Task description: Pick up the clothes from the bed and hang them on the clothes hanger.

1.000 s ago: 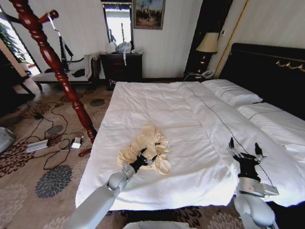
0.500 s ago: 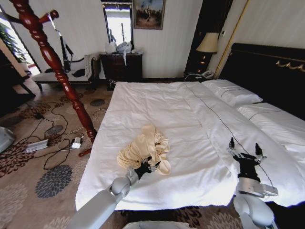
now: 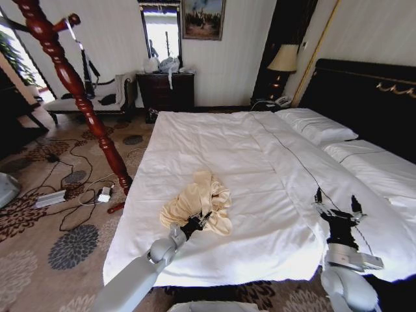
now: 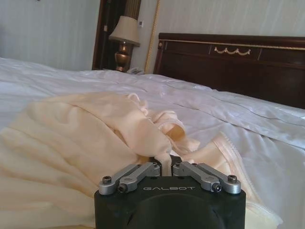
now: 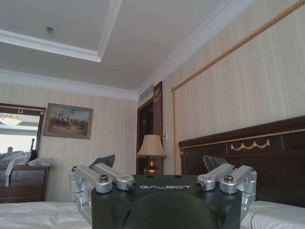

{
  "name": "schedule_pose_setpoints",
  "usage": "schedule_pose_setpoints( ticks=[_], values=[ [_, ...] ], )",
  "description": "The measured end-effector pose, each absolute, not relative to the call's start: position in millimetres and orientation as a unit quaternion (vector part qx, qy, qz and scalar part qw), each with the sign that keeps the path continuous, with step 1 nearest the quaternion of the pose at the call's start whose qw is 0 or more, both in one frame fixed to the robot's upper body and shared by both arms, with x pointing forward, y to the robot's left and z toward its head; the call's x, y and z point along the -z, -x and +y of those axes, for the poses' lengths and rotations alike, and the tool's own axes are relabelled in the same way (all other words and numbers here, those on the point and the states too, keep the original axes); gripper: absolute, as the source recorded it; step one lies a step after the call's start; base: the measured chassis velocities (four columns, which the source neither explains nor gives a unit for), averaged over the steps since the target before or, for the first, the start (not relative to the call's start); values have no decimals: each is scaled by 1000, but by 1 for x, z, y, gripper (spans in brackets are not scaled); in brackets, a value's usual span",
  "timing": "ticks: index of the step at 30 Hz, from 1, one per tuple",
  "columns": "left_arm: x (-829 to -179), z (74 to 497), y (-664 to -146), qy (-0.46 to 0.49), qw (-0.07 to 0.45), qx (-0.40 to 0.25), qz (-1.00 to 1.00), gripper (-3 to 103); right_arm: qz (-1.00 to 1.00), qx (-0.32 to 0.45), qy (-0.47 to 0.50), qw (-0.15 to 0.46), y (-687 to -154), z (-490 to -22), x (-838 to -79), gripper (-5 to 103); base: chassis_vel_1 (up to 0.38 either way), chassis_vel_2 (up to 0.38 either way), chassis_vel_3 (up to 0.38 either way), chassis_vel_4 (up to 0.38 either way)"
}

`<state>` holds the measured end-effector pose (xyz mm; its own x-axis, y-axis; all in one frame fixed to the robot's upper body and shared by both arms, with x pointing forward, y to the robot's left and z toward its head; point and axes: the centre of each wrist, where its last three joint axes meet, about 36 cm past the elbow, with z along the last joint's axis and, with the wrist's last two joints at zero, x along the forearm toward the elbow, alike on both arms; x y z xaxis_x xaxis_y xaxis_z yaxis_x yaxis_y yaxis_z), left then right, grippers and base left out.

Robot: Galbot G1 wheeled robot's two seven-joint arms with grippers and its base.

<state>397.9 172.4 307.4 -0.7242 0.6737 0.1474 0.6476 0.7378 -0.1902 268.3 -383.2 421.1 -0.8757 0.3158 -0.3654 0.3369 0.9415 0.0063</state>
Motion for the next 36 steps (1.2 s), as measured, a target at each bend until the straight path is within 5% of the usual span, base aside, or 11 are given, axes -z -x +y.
schedule_pose_setpoints(
  ticks=[4,17,28,36],
  values=[
    [-323,186,-397,337,85,-76,-935,1,968,28,-165,185,-267,-380,-424,100,0,0,0,0],
    [-375,278,-362,186,31,-101,-977,0,966,27,-162,198,-256,-374,-436,100,0,0,0,0],
    [-356,314,-320,-25,152,-90,-984,-1,967,26,-143,209,-251,-363,-442,100,0,0,0,0],
    [-368,294,-288,-48,204,-143,-967,25,966,23,-140,214,-250,-358,-444,100,0,0,0,0]
  ],
)
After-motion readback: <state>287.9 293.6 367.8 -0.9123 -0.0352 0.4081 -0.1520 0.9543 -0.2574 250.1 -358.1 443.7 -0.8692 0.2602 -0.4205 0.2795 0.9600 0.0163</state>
